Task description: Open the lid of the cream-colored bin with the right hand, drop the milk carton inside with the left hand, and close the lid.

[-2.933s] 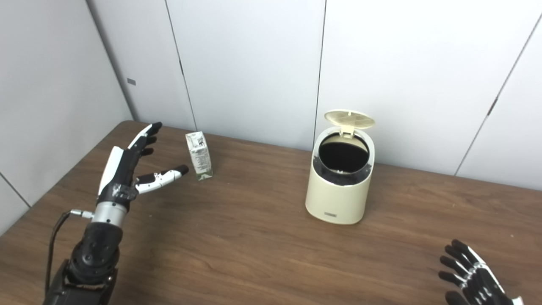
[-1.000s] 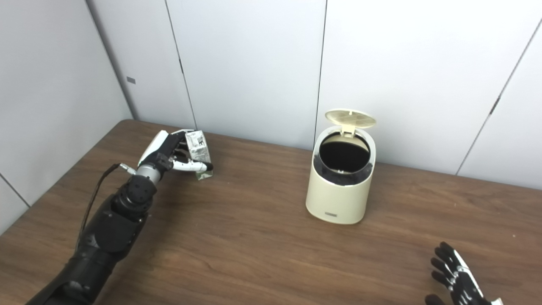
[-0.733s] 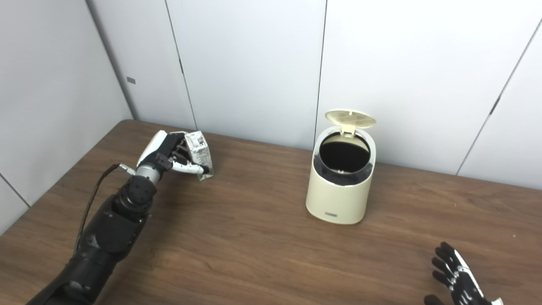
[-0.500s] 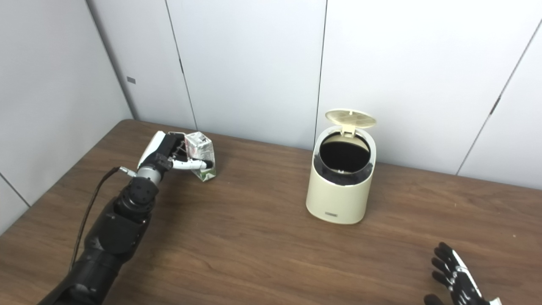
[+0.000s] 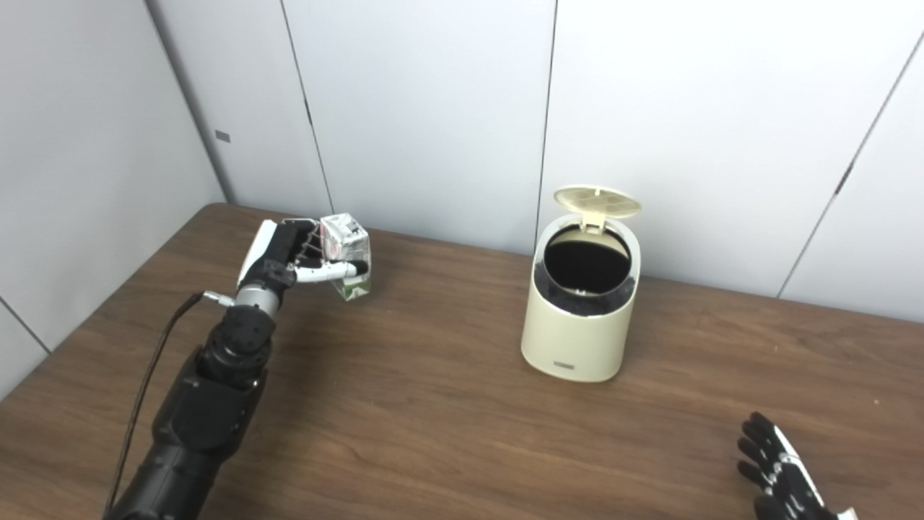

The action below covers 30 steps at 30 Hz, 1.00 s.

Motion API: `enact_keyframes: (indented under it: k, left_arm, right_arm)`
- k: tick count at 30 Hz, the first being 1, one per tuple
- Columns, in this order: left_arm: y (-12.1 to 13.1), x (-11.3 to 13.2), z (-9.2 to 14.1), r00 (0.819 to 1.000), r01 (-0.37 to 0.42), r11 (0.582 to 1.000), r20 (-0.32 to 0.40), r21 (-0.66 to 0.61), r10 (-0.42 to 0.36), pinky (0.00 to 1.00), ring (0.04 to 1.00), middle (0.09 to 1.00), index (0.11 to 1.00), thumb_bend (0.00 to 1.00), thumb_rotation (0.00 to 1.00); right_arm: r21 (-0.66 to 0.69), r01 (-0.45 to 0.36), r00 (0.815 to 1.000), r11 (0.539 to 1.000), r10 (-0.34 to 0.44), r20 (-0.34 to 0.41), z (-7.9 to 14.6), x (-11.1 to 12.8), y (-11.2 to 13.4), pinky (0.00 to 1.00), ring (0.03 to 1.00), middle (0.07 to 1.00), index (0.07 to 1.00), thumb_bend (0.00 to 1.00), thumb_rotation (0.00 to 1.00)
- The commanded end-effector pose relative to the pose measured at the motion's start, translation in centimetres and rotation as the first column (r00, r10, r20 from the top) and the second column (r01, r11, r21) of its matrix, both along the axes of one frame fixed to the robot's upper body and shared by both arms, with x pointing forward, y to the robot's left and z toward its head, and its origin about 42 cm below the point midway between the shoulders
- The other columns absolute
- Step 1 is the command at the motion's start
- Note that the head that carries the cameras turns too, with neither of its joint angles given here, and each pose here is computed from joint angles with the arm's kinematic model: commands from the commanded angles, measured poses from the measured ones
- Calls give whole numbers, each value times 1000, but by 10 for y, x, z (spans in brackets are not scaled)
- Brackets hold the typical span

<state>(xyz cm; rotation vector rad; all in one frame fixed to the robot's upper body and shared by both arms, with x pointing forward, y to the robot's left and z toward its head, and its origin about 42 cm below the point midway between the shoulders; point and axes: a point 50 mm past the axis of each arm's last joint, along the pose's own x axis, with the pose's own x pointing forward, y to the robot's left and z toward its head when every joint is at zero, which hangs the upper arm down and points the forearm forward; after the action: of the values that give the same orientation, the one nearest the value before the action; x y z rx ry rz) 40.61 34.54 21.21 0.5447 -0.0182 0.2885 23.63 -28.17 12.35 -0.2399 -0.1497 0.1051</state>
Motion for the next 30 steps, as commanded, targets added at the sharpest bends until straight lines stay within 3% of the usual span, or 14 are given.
enact_keyframes:
  k: [1, 8, 15, 19, 22, 27, 30]
  left_arm:
    - [-12, -2, 37, 985, 27, 999, 168, 37, -33, 478, 521, 515, 474, 519, 0]
    - [-49, -30, 64, 935, 103, 993, 336, 55, -115, 446, 456, 499, 478, 504, 0]
    - [-85, -55, 86, 870, 171, 984, 462, 46, -173, 396, 436, 502, 481, 503, 0]
    - [-100, -63, 89, 842, 216, 976, 499, 38, -206, 393, 439, 503, 479, 503, 0]
    - [-112, -64, 89, 810, 269, 961, 527, 59, -259, 377, 426, 509, 483, 502, 0]
    - [-132, -56, 89, 783, 332, 941, 536, 70, -316, 381, 430, 511, 483, 501, 0]
    - [-141, -50, 89, 771, 353, 932, 538, 85, -341, 376, 428, 506, 484, 502, 0]
  right_arm:
    - [9, -5, 998, 1000, 5, 60, 12, 4, 3, 857, 913, 926, 922, 707, 909]
    - [-32, 12, 996, 999, -9, 84, 12, 6, 8, 825, 896, 917, 918, 689, 917]
    - [-35, 17, 996, 999, -14, 89, 12, 6, 11, 838, 902, 917, 918, 687, 885]
    - [-52, 26, 993, 998, -20, 115, 14, 7, 15, 820, 890, 912, 918, 661, 885]
    - [-59, 26, 992, 998, -19, 125, 15, 7, 20, 811, 880, 907, 916, 665, 895]
    - [2, 21, 994, 1000, -21, 110, 18, 6, 34, 790, 878, 905, 910, 658, 819]
    - [-15, 26, 993, 1000, -24, 119, 22, 6, 40, 773, 874, 907, 913, 642, 828]
